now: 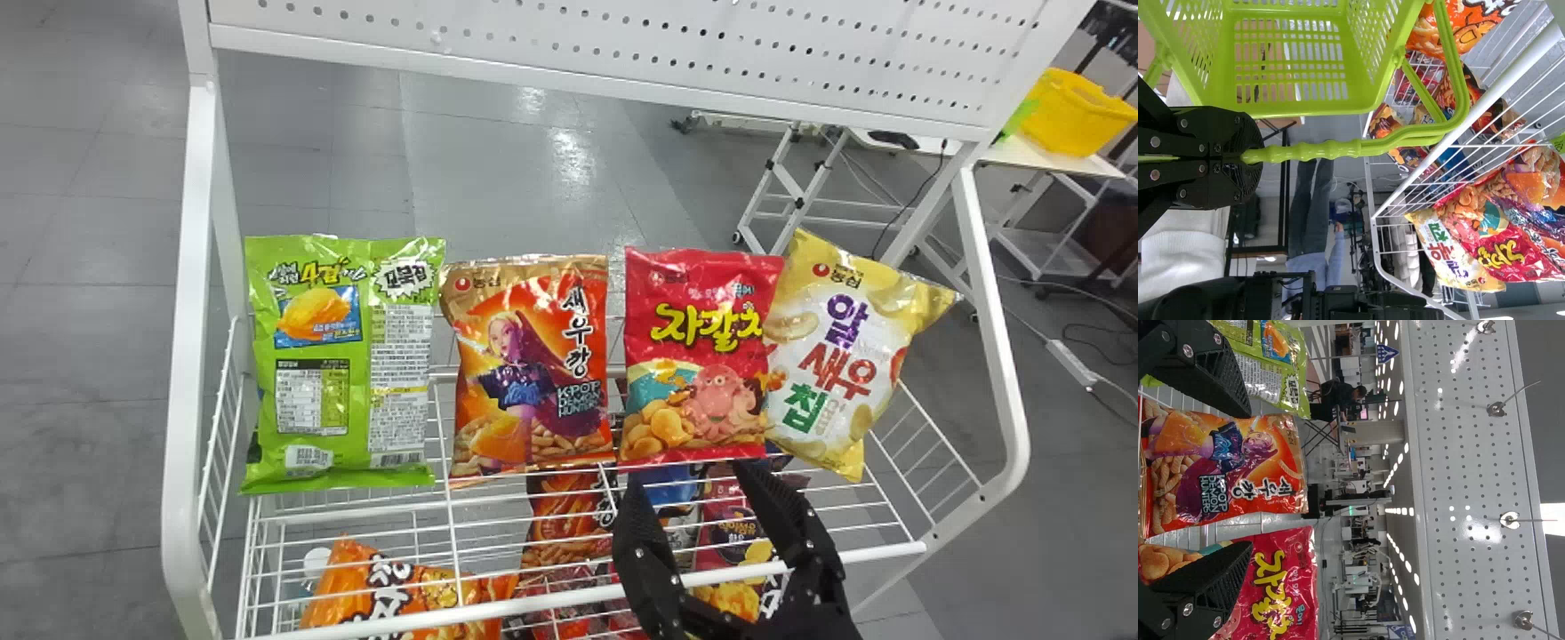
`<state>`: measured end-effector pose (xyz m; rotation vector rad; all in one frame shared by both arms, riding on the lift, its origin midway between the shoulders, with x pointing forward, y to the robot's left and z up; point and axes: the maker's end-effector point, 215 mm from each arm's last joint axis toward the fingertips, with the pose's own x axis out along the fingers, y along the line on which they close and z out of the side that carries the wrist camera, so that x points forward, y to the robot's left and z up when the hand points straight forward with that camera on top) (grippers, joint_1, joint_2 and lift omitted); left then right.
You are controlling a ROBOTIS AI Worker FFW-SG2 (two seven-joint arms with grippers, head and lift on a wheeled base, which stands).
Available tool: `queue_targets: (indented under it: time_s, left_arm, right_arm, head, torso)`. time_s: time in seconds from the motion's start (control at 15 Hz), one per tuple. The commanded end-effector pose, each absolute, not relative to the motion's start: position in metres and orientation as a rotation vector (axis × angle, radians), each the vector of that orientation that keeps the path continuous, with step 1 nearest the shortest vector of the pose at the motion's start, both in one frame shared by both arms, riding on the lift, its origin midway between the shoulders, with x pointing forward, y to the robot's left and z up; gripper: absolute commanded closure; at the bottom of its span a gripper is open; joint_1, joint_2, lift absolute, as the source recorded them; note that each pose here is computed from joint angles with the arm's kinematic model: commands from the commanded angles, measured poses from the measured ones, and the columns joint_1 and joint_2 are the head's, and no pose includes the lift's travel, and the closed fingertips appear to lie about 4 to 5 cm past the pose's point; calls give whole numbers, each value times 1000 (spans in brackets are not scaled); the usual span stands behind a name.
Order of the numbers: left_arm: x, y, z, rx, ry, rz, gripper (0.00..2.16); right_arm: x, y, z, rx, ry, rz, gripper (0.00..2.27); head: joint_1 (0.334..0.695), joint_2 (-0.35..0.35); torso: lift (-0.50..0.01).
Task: Hold basket handle with left hand then pick Gkobukchip with right hand and place into basket
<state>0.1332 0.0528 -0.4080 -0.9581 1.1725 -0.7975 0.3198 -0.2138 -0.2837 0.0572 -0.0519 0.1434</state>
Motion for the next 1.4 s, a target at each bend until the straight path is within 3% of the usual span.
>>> queue_targets:
  time_s: [0.0,0.6,0.93,1.07,1.33]
  left_arm:
    - [133,52,-408,-962,1173,-797,1733]
    - [133,53,-408,-962,1172,-795,1733]
    - [134,51,-408,-956,1173,-800,1733]
    - [139,50,-408,-937,1168,-811,1733]
    - [139,48,-414,-920,1189,-823,1733]
  right_arm:
    - [320,-214,-284,57,-53,143,137]
    - [323,-211,-279,47,-71,149,137]
    - [346,-136,-286,61,-42,241,137]
    - [363,-109,-287,48,-31,254,137]
    - [396,-76,-306,53,31,255,137]
  head:
    - [695,-350]
    - [695,-350]
    - [695,-345]
    - [695,-234]
    - [695,-131]
  torso:
    - [-32]
    - [-32]
    - [-32]
    - [-32]
    - [-32]
